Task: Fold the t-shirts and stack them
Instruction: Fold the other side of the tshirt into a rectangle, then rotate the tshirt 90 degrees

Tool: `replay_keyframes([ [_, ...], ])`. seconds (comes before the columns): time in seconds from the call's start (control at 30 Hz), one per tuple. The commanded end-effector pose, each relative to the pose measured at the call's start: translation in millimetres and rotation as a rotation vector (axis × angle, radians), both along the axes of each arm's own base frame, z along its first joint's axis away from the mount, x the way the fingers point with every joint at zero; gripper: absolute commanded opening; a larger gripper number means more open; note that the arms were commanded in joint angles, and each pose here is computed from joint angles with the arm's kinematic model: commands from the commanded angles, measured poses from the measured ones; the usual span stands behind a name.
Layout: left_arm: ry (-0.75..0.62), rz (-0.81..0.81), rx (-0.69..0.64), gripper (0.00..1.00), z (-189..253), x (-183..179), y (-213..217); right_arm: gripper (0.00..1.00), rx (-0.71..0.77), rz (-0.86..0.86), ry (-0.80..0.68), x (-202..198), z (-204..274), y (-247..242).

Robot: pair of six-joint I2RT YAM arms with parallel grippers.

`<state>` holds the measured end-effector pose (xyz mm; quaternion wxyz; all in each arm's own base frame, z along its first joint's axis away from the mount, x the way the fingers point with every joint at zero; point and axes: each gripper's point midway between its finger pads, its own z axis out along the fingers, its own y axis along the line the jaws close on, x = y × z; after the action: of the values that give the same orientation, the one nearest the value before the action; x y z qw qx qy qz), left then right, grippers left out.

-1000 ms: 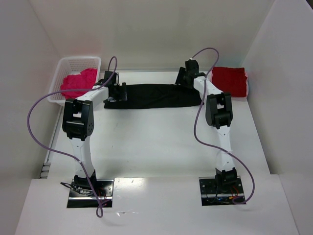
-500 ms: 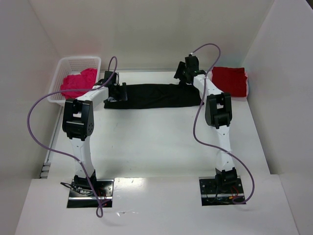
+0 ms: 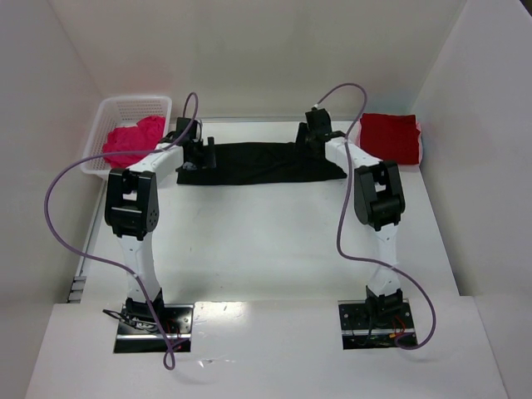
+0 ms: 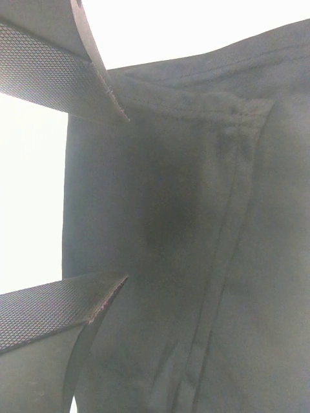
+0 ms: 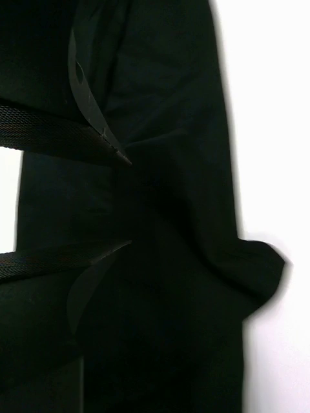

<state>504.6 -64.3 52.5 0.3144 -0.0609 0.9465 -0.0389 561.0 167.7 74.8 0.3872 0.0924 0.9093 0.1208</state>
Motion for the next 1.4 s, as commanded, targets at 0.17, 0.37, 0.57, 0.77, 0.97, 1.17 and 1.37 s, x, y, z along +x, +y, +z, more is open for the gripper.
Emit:
replay_keyframes([
  [0.17, -0.095, -0.140, 0.052, 1.00, 36.5, 17.0, -4.8, 0.53, -0.095, -0.035, 0.032, -31.8, 7.8, -6.5],
  [0.37, -0.129, -0.393, 0.144, 1.00, 33.8, 20.4, -15.4, 0.54, -0.115, -0.071, 0.055, -42.8, 7.7, -15.9],
  [0.57, -0.110, -0.554, 0.244, 1.00, 18.1, 27.2, -21.3, 0.54, -0.094, -0.075, 0.100, -59.6, -1.7, -16.3],
  [0.77, -0.173, -0.744, 0.280, 1.00, 28.8, 44.3, -30.5, 0.56, -0.067, -0.061, 0.098, -61.9, 1.4, -15.8],
  [0.97, -0.235, -0.858, 0.198, 1.00, 45.0, 68.2, -39.4, 0.58, -0.055, -0.089, 0.093, -54.9, 4.9, -31.0],
  [1.17, -0.195, -0.921, 0.165, 1.00, 25.4, 61.4, -45.3, 0.58, -0.067, -0.092, 0.110, -57.5, 2.3, -37.1],
  [1.37, -0.110, -0.993, 0.141, 1.00, -4.6, 33.1, -44.4, 0.58, -0.044, -0.091, 0.126, -56.6, -4.0, -32.5],
])
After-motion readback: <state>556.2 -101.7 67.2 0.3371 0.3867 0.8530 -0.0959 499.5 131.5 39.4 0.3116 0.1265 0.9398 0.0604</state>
